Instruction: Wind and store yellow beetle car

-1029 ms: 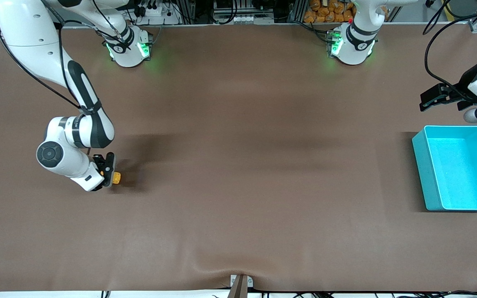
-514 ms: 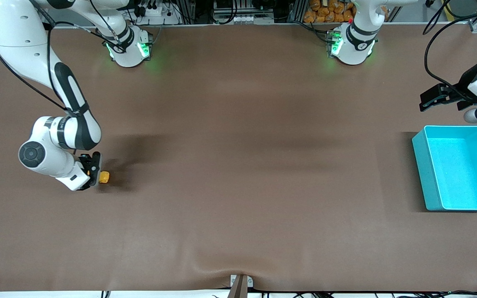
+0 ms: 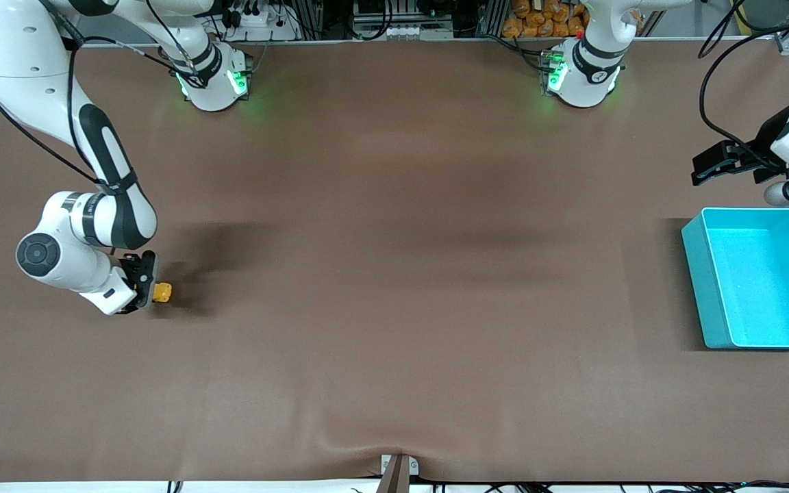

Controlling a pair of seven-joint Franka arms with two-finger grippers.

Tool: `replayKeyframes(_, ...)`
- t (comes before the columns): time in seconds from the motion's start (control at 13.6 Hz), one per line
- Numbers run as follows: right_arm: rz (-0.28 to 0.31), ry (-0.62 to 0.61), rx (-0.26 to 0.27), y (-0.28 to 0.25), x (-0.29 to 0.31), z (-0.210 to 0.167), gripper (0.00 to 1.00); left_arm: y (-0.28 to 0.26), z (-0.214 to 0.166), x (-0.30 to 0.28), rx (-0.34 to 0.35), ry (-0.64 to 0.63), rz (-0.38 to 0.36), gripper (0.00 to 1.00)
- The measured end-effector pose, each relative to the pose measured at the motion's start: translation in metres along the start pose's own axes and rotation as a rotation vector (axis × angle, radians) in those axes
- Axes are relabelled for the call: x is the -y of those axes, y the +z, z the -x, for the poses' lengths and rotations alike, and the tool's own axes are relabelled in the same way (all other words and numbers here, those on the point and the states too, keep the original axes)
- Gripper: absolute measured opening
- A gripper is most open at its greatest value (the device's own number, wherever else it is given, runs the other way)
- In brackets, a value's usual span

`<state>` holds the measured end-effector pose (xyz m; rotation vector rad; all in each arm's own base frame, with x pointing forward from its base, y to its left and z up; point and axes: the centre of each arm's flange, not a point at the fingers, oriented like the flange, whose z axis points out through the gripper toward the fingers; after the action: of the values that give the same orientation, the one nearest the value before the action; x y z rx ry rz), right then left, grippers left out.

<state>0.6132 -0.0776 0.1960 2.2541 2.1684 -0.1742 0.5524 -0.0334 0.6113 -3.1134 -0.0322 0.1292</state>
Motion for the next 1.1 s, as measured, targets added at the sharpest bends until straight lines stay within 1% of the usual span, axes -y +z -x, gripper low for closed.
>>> replayKeyframes(0.22,0.001,-0.004,-0.001,0.001,0.001,0.014,0.43,0.001,0.000,0.000,0.001,0.000,0.000,1.00)
replayKeyframes(1.1,0.015,-0.061,-0.001,0.003,0.002,0.036,0.43,0.001,-0.001,0.001,0.002,-0.004,0.000,1.00)
